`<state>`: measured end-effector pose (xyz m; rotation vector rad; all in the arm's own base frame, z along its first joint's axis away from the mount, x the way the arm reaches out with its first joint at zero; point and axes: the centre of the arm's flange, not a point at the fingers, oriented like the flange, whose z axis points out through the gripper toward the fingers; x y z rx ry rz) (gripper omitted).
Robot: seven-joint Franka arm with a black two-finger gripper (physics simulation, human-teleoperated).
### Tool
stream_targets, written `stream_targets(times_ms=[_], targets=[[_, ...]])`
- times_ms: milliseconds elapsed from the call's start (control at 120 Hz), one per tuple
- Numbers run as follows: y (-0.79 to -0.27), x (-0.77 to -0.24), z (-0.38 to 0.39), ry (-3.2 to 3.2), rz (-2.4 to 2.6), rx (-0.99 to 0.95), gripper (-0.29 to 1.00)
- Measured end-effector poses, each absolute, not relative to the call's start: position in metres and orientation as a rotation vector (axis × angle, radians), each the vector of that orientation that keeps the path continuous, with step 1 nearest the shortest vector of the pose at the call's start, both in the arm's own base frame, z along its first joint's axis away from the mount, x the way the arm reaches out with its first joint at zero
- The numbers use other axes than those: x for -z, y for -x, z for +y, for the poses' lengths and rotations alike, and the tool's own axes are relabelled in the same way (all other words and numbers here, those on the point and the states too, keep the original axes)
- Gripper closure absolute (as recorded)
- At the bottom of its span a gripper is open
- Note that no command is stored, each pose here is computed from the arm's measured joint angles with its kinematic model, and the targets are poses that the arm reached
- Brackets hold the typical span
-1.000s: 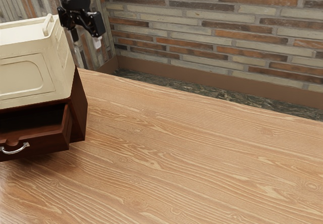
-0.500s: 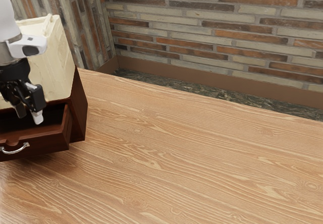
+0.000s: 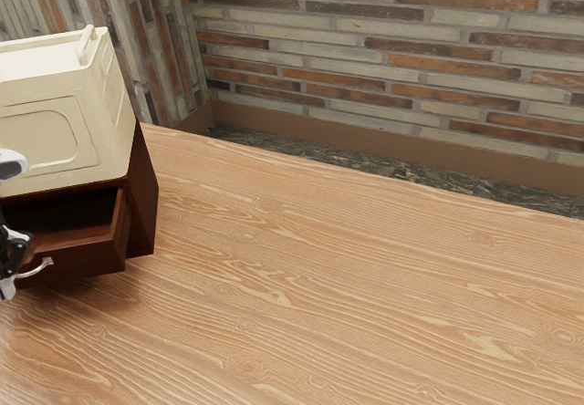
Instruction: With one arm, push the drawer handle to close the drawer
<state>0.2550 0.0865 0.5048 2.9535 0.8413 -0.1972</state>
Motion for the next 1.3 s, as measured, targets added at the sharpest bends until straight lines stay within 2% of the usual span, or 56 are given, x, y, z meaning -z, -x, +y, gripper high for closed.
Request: stream_targets(times_ms=[192,583,883,1300], targets=[[-0.275,-0.452,0.127,-2.956,1.05,0.173,0.78],[-0.315,-0.395,0.169,-2.912,1.209,-0.006,0.78],[-0.322,-0.382,0.185,-2.897,1.287,-0.053,0.79],[-0.344,-0.394,0.199,-2.957,1.269,-0.184,0.79]])
